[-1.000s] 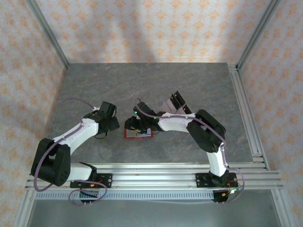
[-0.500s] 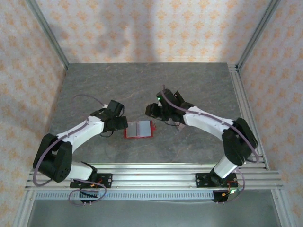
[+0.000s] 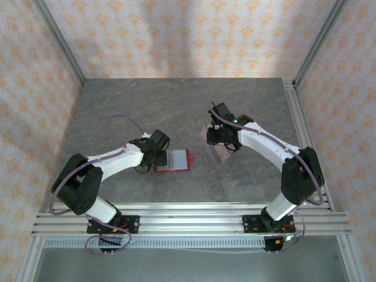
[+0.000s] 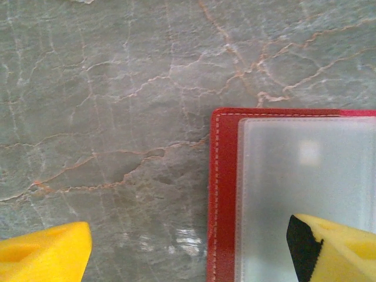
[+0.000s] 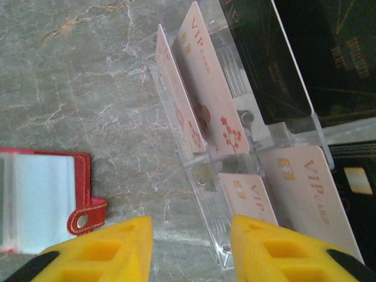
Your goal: Put the credit cards into the card holder
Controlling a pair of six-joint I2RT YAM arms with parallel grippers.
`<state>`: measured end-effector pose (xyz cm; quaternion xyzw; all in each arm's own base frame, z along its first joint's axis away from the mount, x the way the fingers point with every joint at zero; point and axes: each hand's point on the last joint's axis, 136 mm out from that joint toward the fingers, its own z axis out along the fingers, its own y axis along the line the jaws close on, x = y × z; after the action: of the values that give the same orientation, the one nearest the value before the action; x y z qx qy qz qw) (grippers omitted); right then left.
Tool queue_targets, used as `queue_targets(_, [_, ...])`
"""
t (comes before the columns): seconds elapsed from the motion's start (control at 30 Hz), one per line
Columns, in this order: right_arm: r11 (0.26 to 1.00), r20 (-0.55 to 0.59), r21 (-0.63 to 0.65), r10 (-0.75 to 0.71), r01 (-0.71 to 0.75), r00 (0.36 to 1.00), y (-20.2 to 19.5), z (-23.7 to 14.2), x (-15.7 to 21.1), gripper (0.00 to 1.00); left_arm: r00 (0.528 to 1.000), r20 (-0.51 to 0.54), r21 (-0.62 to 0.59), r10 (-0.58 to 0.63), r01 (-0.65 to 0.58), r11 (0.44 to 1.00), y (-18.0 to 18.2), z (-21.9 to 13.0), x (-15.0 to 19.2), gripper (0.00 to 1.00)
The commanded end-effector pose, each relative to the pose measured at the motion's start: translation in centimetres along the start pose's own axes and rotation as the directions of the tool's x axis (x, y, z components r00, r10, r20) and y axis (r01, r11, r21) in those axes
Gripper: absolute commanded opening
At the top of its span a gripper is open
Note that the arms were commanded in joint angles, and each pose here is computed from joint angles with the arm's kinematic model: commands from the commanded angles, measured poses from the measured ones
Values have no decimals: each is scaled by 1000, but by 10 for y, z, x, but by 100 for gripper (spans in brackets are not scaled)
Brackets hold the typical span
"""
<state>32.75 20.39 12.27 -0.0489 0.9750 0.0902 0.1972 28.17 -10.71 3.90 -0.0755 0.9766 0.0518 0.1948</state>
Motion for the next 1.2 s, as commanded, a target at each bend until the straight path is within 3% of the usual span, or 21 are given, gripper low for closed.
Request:
queue_targets(0.0, [994, -38, 68, -81, 83, 996, -7, 8, -2, 36, 1000, 23, -74, -6, 7, 997, 11, -2, -4, 88])
queue_targets(0.47, [970, -88, 172, -160, 173, 983, -5, 49, -37, 30, 1000, 20, -94, -6, 8, 996, 15, 0, 0, 87])
queue_targets(1.17, [957, -148, 200, -182, 209, 972, -5, 74, -31, 23, 1000, 20, -83, -8, 9, 997, 13, 3, 0, 88])
